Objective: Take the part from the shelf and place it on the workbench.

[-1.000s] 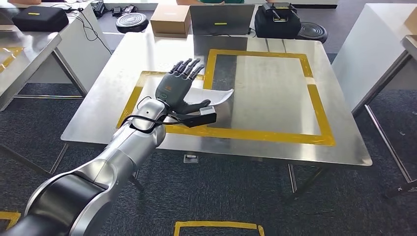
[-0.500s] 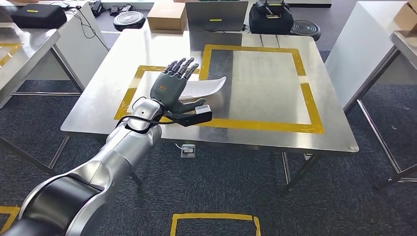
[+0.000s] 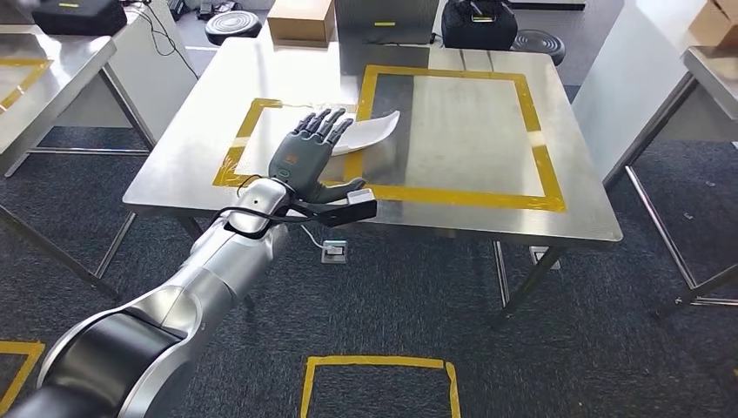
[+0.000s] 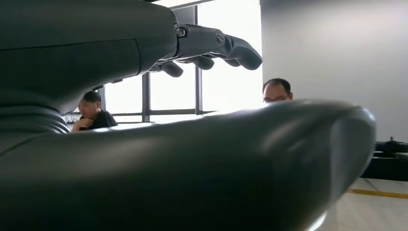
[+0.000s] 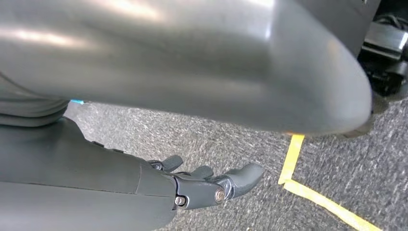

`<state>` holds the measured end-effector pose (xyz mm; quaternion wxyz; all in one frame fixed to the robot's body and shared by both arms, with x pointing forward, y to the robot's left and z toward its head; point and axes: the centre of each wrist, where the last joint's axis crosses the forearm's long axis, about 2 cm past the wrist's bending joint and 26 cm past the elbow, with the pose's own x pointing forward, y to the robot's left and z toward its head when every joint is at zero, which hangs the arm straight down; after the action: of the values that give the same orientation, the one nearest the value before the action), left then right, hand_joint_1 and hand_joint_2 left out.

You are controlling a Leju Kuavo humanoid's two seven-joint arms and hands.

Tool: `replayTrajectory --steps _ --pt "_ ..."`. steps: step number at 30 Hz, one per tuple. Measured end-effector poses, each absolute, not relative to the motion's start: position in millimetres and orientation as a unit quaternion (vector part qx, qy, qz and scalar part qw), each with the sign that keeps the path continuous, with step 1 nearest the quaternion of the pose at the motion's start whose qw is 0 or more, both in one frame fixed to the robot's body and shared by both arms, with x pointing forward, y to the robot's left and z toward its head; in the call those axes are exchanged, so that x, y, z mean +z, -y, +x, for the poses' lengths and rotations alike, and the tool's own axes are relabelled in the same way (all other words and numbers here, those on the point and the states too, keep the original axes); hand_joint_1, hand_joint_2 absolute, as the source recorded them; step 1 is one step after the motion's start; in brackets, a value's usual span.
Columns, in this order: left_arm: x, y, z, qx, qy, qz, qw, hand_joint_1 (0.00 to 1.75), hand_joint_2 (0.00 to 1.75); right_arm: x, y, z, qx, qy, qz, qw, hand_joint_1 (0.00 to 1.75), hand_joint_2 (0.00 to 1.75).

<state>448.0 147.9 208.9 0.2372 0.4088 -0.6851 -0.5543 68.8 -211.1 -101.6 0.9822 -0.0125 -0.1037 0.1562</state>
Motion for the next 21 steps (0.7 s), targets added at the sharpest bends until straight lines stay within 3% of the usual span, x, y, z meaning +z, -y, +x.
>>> replayTrajectory --steps 21 --pt "203.3 -146.5 445.2 -0.563 0.682 0.399 0.242 0.0 0.0 -102.1 211.5 66.1 0.149 0.101 -0.012 0.984 0.0 0.0"
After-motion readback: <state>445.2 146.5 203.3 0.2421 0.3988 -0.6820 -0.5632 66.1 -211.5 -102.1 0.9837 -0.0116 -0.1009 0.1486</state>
